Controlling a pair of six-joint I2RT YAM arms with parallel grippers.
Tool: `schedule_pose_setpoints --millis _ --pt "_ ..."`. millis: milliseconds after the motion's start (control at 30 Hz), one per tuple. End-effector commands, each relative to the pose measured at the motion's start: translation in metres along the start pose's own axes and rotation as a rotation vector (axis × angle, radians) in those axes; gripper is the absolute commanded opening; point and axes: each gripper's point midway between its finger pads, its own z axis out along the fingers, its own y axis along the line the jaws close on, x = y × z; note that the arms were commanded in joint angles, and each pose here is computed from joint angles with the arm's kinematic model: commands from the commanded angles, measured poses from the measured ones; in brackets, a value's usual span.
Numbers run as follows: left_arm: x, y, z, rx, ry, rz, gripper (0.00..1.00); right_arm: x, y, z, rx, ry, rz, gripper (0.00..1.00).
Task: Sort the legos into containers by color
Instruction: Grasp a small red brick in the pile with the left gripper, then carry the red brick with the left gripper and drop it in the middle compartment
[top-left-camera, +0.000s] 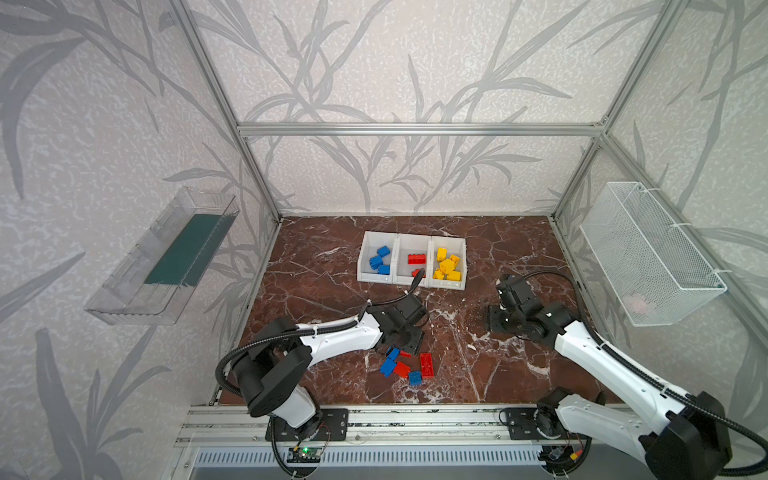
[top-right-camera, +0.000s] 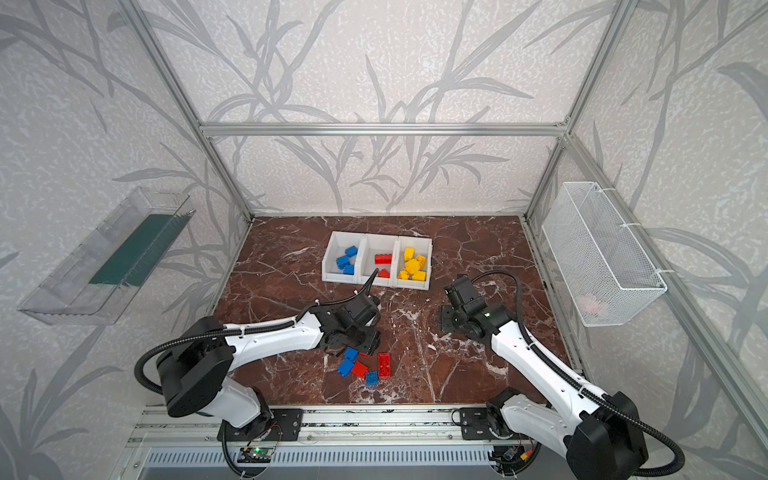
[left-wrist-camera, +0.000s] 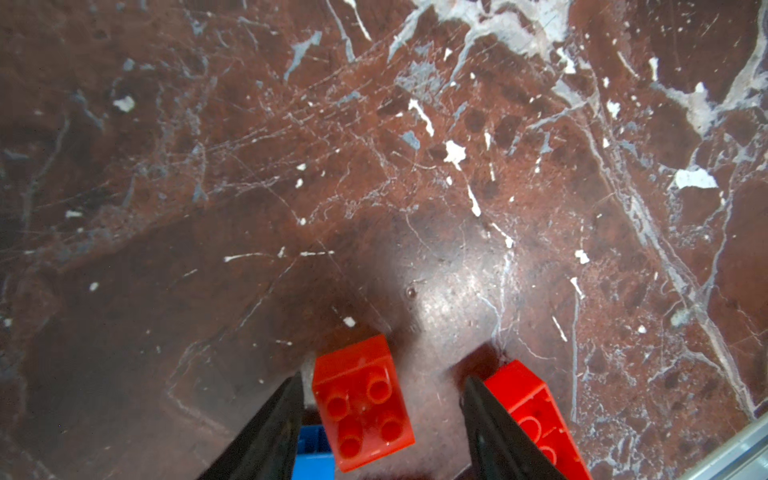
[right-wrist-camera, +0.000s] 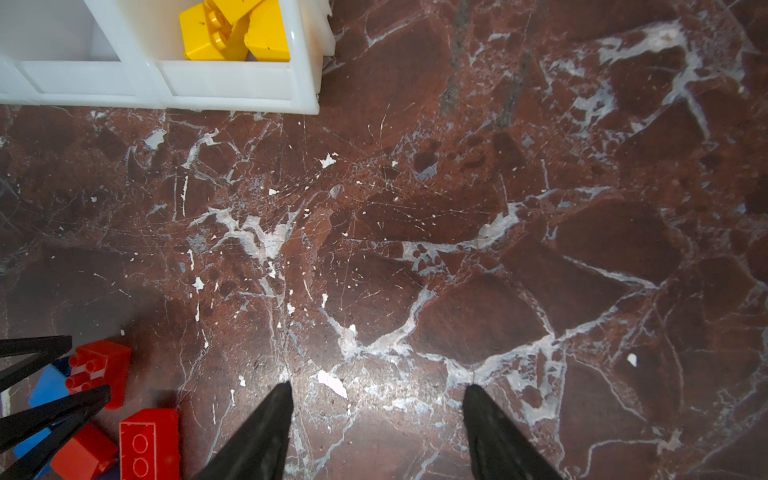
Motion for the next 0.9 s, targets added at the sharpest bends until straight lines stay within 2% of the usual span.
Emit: schedule_pose_setpoints --millis 0,300,533,800,867 --pt "0.004 -0.002 0.002 -0.025 0.041 0.017 0.61 0.004 -0.004 -0.002 0.009 -0.008 0.011 0.66" --pt "0.012 0.000 0.010 -0.087 0.096 0.044 0.54 0.014 -0.009 -0.002 0.008 -0.006 0.024 0.66" --pt "0.016 -0.002 0.018 -0.096 0.122 0.070 0.44 0.020 -0.014 -0.003 0.011 -0.004 0.037 0.66" --pt "-0.008 -0.004 0.005 -0.120 0.062 0.113 0.31 0.016 -0.017 -0.011 0.017 -0.040 0.042 0.65" --pt "-0.024 0.005 -0.006 -0.187 0.012 0.100 0.29 0.014 -0.017 -0.014 0.015 -0.055 0.043 0.65"
